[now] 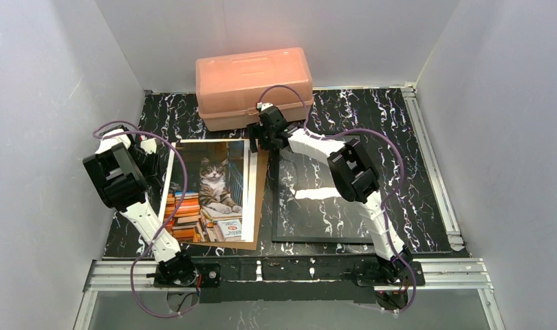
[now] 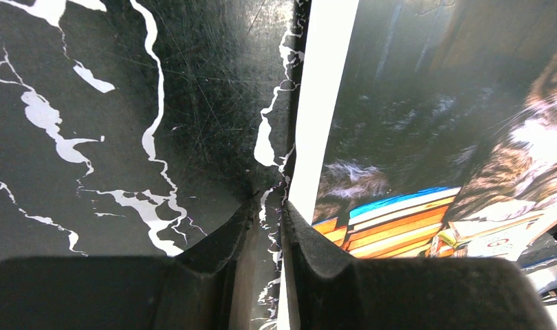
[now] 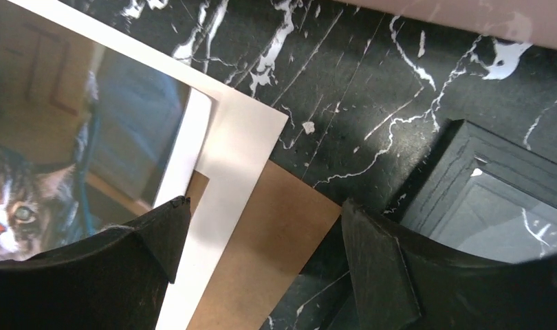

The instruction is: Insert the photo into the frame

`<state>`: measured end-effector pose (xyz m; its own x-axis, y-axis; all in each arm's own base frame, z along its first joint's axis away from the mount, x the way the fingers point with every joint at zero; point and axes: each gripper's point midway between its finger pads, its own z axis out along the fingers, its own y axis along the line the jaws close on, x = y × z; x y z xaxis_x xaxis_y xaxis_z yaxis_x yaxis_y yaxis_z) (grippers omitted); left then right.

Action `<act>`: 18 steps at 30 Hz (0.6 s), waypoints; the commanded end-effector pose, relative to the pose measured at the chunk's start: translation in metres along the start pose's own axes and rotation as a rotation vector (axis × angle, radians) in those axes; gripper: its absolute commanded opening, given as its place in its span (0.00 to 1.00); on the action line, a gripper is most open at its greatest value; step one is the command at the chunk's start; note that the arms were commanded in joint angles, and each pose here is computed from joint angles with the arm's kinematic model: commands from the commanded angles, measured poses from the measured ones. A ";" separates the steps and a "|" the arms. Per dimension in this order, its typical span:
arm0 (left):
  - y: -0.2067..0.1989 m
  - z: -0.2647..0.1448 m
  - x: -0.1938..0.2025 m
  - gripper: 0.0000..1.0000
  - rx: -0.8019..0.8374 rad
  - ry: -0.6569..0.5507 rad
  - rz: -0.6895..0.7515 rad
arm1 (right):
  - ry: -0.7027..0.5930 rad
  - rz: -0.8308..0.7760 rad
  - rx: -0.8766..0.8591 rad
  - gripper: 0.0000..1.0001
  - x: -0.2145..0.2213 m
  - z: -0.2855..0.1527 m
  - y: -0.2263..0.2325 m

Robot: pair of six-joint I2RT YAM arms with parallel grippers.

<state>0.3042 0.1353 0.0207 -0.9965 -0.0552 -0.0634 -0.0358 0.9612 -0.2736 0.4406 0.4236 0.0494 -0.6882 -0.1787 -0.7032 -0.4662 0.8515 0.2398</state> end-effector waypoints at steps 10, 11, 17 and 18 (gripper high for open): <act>-0.003 0.014 0.008 0.17 0.028 0.044 0.009 | -0.055 0.026 -0.156 0.87 -0.006 0.027 0.023; -0.003 0.015 0.008 0.17 0.024 0.046 0.009 | -0.051 0.028 -0.162 0.86 -0.003 0.029 0.024; -0.001 0.018 0.006 0.15 0.012 0.058 0.012 | -0.014 0.058 -0.192 0.82 0.016 0.032 0.026; -0.001 0.017 0.006 0.15 0.009 0.056 0.013 | -0.013 0.068 -0.199 0.81 0.020 0.029 0.027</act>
<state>0.3050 0.1342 0.0193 -0.9971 -0.0457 -0.0609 -0.0275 0.9623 -0.2705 0.4446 0.4591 0.0452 -0.6673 -0.1235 -0.7345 -0.5384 0.7614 0.3611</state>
